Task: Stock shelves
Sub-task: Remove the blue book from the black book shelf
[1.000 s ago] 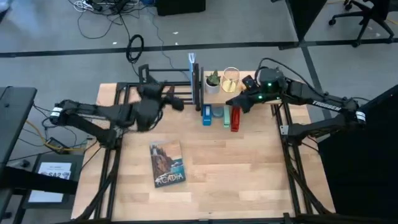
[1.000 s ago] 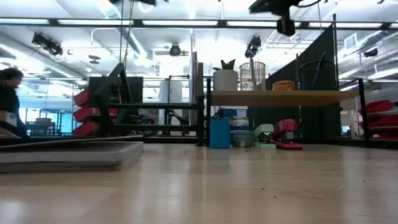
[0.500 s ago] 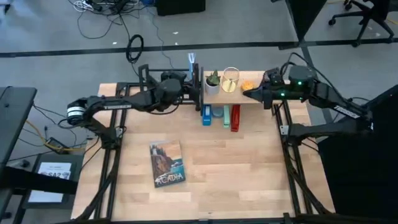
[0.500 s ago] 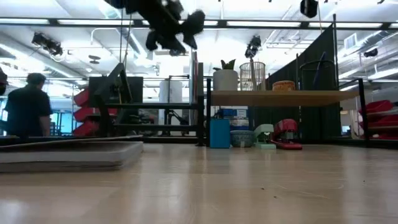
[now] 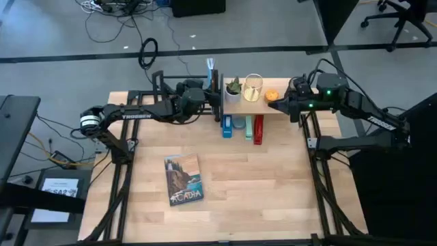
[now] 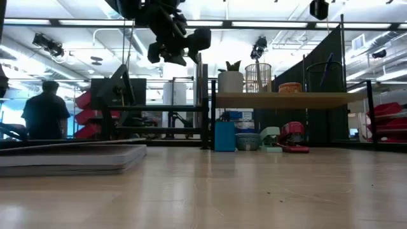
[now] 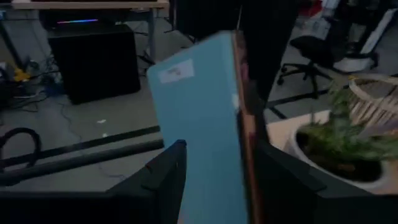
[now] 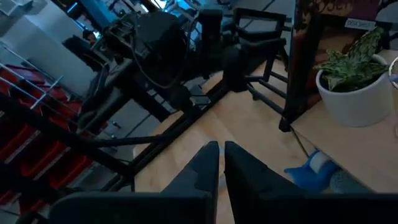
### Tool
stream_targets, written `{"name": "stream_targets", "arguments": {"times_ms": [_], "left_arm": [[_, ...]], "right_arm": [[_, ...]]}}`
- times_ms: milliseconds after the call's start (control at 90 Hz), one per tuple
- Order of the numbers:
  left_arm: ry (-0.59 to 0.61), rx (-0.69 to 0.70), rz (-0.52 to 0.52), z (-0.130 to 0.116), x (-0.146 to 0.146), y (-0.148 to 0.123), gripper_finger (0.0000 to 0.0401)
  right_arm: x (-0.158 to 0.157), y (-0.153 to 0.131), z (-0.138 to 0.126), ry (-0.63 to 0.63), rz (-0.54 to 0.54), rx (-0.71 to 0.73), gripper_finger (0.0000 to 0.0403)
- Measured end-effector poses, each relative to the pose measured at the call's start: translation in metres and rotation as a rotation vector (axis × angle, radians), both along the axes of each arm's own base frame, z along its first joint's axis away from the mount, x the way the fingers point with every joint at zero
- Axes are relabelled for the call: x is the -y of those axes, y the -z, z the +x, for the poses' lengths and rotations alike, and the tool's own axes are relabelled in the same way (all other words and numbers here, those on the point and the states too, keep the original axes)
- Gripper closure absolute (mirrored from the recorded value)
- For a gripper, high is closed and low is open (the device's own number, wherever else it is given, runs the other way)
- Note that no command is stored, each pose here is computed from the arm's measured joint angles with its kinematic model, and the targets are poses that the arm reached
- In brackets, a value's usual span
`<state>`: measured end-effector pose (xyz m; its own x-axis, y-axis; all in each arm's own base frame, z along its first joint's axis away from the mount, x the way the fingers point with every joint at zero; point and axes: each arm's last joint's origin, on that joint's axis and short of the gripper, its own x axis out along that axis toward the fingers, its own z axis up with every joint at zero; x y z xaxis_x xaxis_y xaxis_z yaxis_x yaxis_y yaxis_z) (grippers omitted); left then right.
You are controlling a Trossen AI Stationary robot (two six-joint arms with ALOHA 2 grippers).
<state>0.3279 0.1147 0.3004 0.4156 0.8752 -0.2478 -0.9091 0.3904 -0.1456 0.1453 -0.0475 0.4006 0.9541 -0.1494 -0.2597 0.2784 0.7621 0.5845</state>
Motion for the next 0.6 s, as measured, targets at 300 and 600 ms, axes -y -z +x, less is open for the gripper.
{"name": "stream_targets", "arguments": {"times_ms": [300,600], "left_arm": [[0.012,0.002,-0.032,0.004,-0.004,0.009,0.0238],[-0.026,-0.032,-0.041,0.004,-0.006,0.016,0.0238]], "right_arm": [[0.002,0.000,0.000,0.024,-0.003,-0.005,0.0403],[0.005,0.003,0.006,0.031,0.011,-0.020,0.0402]]}}
